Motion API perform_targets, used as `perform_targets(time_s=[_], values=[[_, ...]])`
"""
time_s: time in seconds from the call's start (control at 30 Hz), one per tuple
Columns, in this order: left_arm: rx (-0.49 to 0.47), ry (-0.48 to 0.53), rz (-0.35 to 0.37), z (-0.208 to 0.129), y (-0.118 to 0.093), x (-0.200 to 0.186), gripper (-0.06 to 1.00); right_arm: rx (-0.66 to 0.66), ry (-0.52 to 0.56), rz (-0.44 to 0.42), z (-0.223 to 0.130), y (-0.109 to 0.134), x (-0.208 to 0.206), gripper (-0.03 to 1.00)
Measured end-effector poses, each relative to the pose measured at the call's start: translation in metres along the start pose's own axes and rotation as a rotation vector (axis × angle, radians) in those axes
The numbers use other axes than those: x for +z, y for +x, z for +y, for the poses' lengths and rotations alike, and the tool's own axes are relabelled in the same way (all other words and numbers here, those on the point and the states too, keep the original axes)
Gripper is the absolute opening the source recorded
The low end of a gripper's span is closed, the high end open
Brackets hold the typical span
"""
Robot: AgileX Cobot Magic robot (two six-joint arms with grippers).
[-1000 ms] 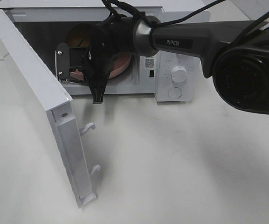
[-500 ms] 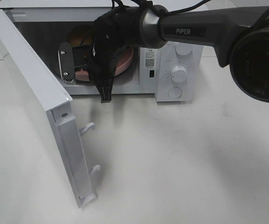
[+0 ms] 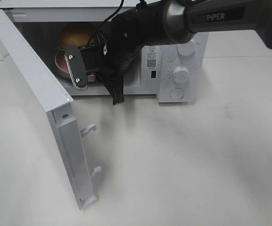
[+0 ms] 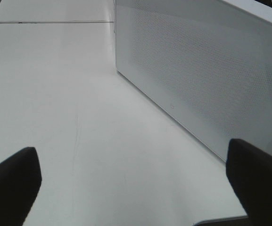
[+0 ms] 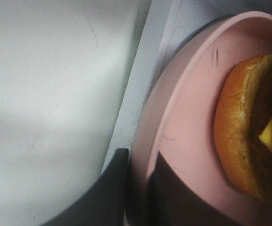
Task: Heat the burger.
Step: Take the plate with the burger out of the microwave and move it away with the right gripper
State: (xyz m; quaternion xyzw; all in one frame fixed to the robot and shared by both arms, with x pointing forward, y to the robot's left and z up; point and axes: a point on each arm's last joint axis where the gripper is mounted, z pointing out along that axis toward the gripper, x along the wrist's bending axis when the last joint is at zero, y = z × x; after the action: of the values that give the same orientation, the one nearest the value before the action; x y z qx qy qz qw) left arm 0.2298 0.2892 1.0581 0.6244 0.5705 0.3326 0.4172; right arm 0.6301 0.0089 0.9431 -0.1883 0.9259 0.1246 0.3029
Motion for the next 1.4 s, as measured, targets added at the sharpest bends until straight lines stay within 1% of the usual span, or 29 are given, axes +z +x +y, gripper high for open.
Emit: perform_targets(time_s=[0.17, 0.3, 0.57, 0.8, 0.97, 1.13, 1.17, 1.4], values=[[0.0, 0.0, 0.0, 0.0, 0.0, 0.0, 0.99, -0.018, -0.013, -0.006, -0.005, 0.008, -0.008, 0.1], [0.0, 0.0, 0.0, 0.0, 0.0, 0.0, 0.99, -0.041, -0.02, 0.006, -0.01, 0.02, -0.016, 0.1], [0.0, 0.0, 0.0, 0.0, 0.0, 0.0, 0.99, -0.035, -0.049, 0.008, -0.014, 0.025, -0.032, 0.1], [0.0, 0.0, 0.0, 0.0, 0.0, 0.0, 0.99, -0.062, -0.061, 0.001, -0.014, 0.029, -0.047, 0.1], [0.0, 0.0, 0.0, 0.0, 0.0, 0.0, 0.99, -0.089, -0.058, 0.006, -0.017, 0.036, -0.054, 0.1], [0.0, 0.0, 0.0, 0.0, 0.0, 0.0, 0.99, -0.115, -0.056, 0.018, -0.02, 0.046, -0.064, 0.1], [0.0, 0.0, 0.0, 0.0, 0.0, 0.0, 0.99, -0.126, -0.055, 0.019, -0.022, 0.051, -0.067, 0.1], [0.0, 0.0, 0.001, 0.0, 0.0, 0.0, 0.99, -0.111, -0.062, 0.016, -0.025, 0.067, -0.083, 0.11]])
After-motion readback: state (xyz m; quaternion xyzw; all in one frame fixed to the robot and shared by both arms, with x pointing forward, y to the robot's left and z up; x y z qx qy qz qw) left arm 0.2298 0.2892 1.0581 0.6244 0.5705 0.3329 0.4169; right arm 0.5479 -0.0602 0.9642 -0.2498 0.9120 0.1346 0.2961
